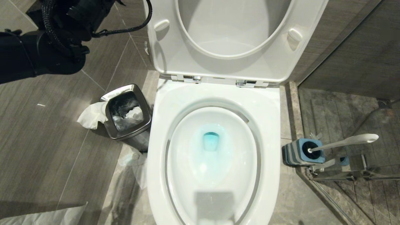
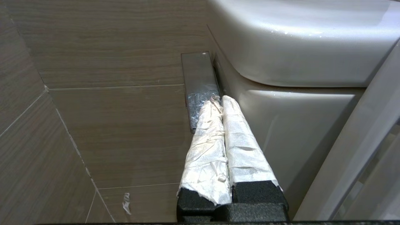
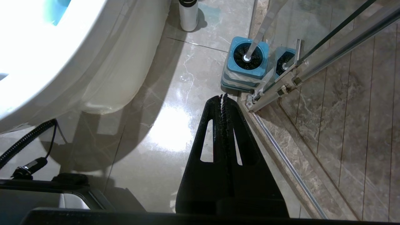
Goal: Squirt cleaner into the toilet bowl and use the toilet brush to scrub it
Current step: Flush the toilet
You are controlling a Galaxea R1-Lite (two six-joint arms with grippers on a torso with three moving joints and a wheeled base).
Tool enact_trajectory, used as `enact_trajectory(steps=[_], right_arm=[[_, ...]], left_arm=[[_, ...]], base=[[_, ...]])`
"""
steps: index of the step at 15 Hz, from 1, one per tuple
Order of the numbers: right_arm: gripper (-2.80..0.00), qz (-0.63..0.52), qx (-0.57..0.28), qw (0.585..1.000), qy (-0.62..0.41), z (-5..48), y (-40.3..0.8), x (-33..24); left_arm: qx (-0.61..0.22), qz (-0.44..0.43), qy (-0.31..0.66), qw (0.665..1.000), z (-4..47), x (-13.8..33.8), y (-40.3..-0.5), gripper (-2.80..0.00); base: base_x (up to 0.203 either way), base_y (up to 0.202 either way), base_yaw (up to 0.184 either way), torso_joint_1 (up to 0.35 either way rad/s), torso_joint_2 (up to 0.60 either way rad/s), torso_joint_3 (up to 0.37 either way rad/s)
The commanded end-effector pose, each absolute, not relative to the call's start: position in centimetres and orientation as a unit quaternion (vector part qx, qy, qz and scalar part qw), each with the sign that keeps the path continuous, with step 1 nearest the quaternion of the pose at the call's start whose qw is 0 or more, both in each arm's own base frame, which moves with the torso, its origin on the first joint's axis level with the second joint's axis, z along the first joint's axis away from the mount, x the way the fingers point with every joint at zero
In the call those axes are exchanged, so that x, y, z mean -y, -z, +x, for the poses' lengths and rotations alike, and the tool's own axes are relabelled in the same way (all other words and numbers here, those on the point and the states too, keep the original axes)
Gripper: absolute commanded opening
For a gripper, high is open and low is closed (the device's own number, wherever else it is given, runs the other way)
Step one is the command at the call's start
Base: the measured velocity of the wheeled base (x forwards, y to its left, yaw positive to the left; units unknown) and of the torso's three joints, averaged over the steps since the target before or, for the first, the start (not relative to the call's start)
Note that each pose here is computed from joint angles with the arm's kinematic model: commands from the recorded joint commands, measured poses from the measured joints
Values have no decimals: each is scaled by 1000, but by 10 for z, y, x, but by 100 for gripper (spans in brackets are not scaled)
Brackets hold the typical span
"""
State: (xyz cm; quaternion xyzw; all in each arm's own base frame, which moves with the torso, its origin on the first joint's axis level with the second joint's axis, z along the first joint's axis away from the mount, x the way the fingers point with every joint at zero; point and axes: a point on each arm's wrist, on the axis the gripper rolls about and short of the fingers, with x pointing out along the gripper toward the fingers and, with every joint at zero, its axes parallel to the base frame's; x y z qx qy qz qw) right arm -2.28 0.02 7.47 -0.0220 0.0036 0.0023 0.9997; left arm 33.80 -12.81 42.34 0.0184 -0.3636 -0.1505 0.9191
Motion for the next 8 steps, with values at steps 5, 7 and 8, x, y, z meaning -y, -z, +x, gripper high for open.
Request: enact_trajectory(steps=[5, 7, 8], right_arm=[[-280, -22, -4, 1000, -2, -23, -74, 0], [-280, -22, -4, 1000, -3, -23, -74, 0], [-280, -22, -5, 1000, -3, -23, -74, 0]], left_arm=[[339, 23, 153, 928, 359, 134, -403, -280], [333, 23, 153, 930, 364, 136, -398, -280], [331, 23, 153, 931, 366, 136, -397, -280]], base=[[0, 0, 0, 0, 0, 0], [0, 0, 0, 0, 0, 0], [0, 0, 0, 0, 0, 0]])
